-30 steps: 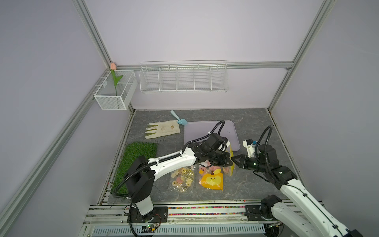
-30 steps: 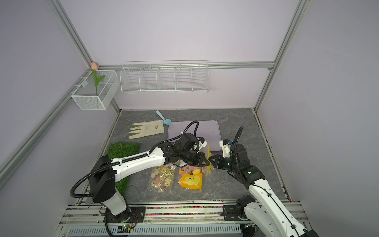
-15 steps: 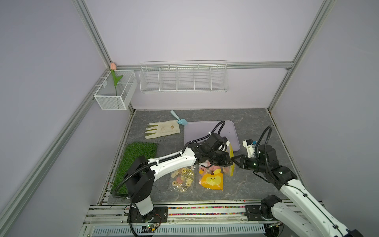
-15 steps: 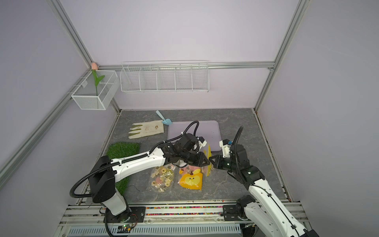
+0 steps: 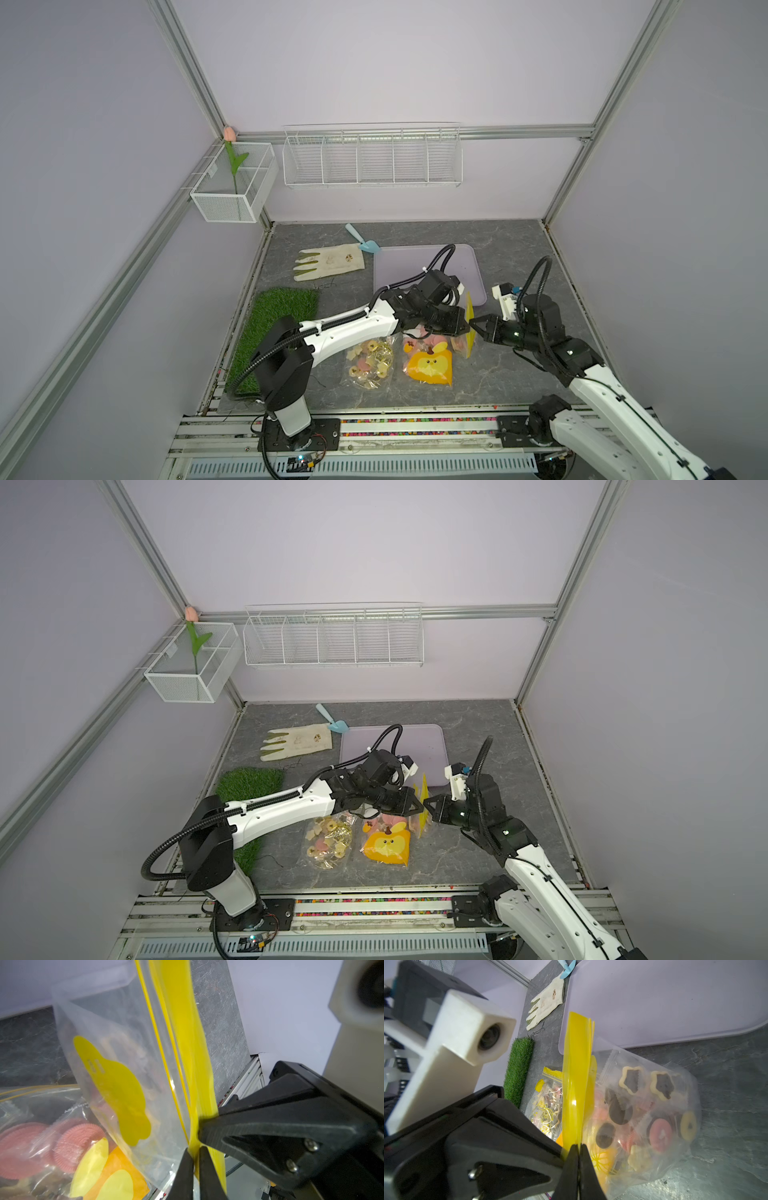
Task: Pour cookies out of the ziploc bag
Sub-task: Open the ziploc bag at the center of the board.
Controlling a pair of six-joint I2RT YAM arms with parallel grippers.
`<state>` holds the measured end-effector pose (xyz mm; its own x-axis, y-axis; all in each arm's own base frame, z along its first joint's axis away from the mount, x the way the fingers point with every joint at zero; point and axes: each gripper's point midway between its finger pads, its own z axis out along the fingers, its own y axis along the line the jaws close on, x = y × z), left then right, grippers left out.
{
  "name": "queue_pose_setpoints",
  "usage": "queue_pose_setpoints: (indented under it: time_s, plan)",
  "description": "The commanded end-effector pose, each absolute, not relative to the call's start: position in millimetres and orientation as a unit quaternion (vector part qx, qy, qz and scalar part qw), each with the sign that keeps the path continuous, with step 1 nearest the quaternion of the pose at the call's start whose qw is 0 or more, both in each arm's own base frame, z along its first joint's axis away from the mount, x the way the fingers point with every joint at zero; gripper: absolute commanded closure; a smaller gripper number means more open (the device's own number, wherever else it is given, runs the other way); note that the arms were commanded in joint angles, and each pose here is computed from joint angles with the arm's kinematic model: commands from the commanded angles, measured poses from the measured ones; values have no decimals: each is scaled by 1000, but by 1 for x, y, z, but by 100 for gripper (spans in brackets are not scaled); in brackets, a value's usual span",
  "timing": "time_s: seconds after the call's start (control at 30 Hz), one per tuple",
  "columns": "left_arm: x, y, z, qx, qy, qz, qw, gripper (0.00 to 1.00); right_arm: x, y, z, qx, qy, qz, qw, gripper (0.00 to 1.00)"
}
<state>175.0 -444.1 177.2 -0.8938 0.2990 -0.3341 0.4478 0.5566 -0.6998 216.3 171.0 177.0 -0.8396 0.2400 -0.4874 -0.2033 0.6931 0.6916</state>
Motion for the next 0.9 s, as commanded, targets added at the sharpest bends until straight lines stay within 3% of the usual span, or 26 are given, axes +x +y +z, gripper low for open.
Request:
queue_pose_setpoints:
  time_s: [0.0,0.13,0.23,0.47,0.6,0.87]
  plan:
    - [179,-449,182,215,875,-423,100,88,215,174,188,9,869,401,290,93]
    - [180,-449,184,215,874,-423,104,72,215,174,187,10,869,401,289,94]
    - [180,-449,183,215,874,-423,105,71,216,173,188,11,869,401,290,93]
    - [180,-449,179,214,876,-421,101,82,216,175,189,12,867,405,290,94]
    - [180,-449,177,213,878,-418,98,99,217,174,187,13,869,401,289,94]
    - [184,-442,168,202,893,-390,97,100,219,168,186,19,880,374,291,93]
